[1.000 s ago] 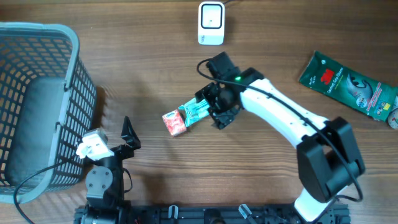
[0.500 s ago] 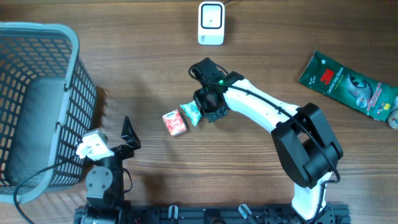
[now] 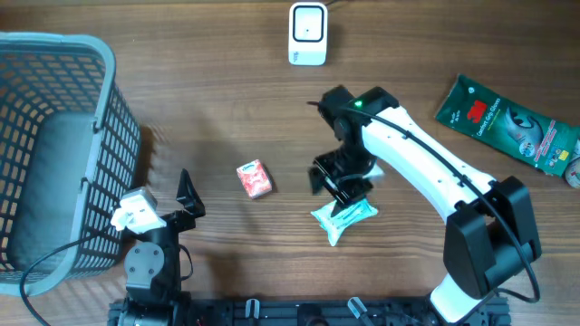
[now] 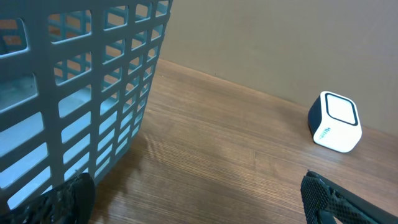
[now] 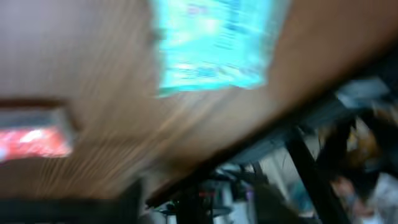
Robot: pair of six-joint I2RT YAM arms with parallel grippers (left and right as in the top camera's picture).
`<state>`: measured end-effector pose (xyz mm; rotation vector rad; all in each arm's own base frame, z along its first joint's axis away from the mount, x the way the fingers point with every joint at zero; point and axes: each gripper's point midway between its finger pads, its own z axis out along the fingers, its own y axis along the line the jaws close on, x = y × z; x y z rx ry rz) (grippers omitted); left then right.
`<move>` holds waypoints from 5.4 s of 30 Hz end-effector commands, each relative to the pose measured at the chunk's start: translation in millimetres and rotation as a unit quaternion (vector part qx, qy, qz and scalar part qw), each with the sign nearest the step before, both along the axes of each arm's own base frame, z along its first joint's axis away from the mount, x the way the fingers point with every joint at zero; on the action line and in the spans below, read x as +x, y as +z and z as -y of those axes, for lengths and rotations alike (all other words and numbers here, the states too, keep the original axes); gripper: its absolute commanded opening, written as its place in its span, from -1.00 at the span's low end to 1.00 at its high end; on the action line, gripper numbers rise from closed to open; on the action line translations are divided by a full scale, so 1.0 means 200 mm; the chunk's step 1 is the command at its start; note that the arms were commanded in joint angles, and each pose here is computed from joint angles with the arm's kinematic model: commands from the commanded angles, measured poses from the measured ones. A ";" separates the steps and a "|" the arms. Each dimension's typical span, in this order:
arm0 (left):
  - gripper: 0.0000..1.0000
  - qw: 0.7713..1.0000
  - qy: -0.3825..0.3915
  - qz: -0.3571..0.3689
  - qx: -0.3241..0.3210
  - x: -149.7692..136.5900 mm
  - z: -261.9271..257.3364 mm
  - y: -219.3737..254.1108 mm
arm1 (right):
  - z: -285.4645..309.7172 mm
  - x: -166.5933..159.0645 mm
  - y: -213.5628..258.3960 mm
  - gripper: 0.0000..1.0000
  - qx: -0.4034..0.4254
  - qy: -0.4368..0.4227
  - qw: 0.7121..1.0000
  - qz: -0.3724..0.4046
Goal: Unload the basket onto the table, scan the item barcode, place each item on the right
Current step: 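Lift the Zappy wipes with the right gripper and move them, then raise the Zappy wipes with the right gripper to the scanner, then swing the wipes right and release them at the table's right edge, then reach the right gripper to the red Kleenex pack and grasp it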
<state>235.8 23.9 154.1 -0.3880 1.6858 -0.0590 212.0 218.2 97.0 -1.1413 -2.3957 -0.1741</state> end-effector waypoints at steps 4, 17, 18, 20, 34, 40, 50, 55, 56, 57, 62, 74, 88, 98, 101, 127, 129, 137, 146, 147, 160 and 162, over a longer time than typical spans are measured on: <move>1.00 1.000 0.010 0.003 -0.002 0.00 -0.02 0.00 | 0.38 -0.02 0.04 1.00 -0.183 0.081 0.978 0.062; 1.00 1.000 0.010 0.003 -0.002 0.00 -0.02 0.00 | 0.46 -0.15 -0.44 0.98 -0.090 0.109 0.965 0.222; 1.00 1.000 0.010 0.003 -0.002 0.00 -0.02 0.00 | 0.47 -0.16 -0.46 0.99 -0.093 0.100 0.966 0.218; 1.00 1.000 0.010 0.003 -0.002 0.00 -0.02 0.00 | 0.45 -0.16 -0.53 0.92 -0.076 0.093 0.965 0.233; 1.00 1.000 0.010 0.003 -0.002 0.00 -0.02 0.00 | 0.35 -0.42 -0.30 -0.91 -0.021 -0.086 0.996 0.001; 1.00 1.000 0.010 0.003 -0.002 0.00 -0.02 0.00 | -0.03 -0.43 0.16 -0.91 0.305 -0.042 0.949 -0.064; 1.00 1.000 0.010 0.003 -0.002 0.00 -0.02 0.00 | -0.10 -0.50 0.40 -0.91 0.400 -0.089 0.897 -0.164; 1.00 1.000 0.010 0.003 -0.001 0.00 -0.02 0.00 | -0.19 -0.17 0.38 -0.91 0.414 -0.141 0.893 -0.105; 1.00 1.000 0.010 0.003 -0.002 0.00 -0.02 0.00 | -0.21 -0.08 0.40 -0.91 0.426 -0.151 0.888 -0.090; 1.00 1.000 0.010 0.003 -0.002 0.00 -0.02 0.00 | -0.22 -0.02 0.40 -0.91 0.434 -0.155 0.884 -0.078; 1.00 1.000 0.010 0.003 -0.002 0.00 -0.02 0.00 | -0.23 0.12 0.28 -0.92 0.447 -0.170 0.874 -0.091; 1.00 1.000 0.010 0.003 -0.002 0.00 -0.02 0.00 | -0.25 0.36 0.48 -0.91 0.567 -0.047 0.816 0.101; 1.00 1.000 0.010 0.003 -0.002 0.00 -0.02 0.00 | 0.41 1.42 0.46 -0.91 0.087 -0.301 0.667 0.676; 1.00 1.000 0.010 0.003 -0.002 0.00 -0.02 0.00 | 0.19 1.98 0.26 -0.91 0.046 -0.241 0.715 0.654; 1.00 1.000 0.010 0.003 -0.002 0.00 -0.02 0.00 | 0.13 2.12 0.15 -0.91 0.047 -0.242 0.722 0.646; 1.00 1.000 0.010 0.003 -0.002 0.00 -0.02 0.00 | 1.76 1.41 0.11 -0.91 -0.257 -0.288 0.841 0.379; 1.00 1.000 0.010 0.003 -0.002 0.00 -0.02 0.00 | 1.99 1.28 0.01 -0.91 -0.296 -0.272 0.848 0.346; 1.00 1.000 0.010 0.003 -0.002 0.00 -0.02 0.00 | 2.21 1.19 -0.08 1.00 -0.249 -0.213 0.874 0.360; 1.00 1.000 0.010 0.003 -0.002 0.00 -0.02 0.00 | 1.19 1.29 0.44 0.99 0.033 0.027 0.871 0.489; 1.00 1.000 0.010 0.003 -0.002 0.00 -0.02 0.00 | 0.96 1.23 0.39 0.99 0.068 0.092 0.873 0.474; 1.00 1.000 0.010 0.003 -0.002 0.00 -0.02 0.00 | -0.47 0.22 -0.18 0.55 0.107 0.190 0.952 0.213; 1.00 1.000 0.010 0.003 -0.002 0.00 -0.02 0.00 | -0.48 0.21 -0.22 0.54 0.053 0.136 0.968 0.206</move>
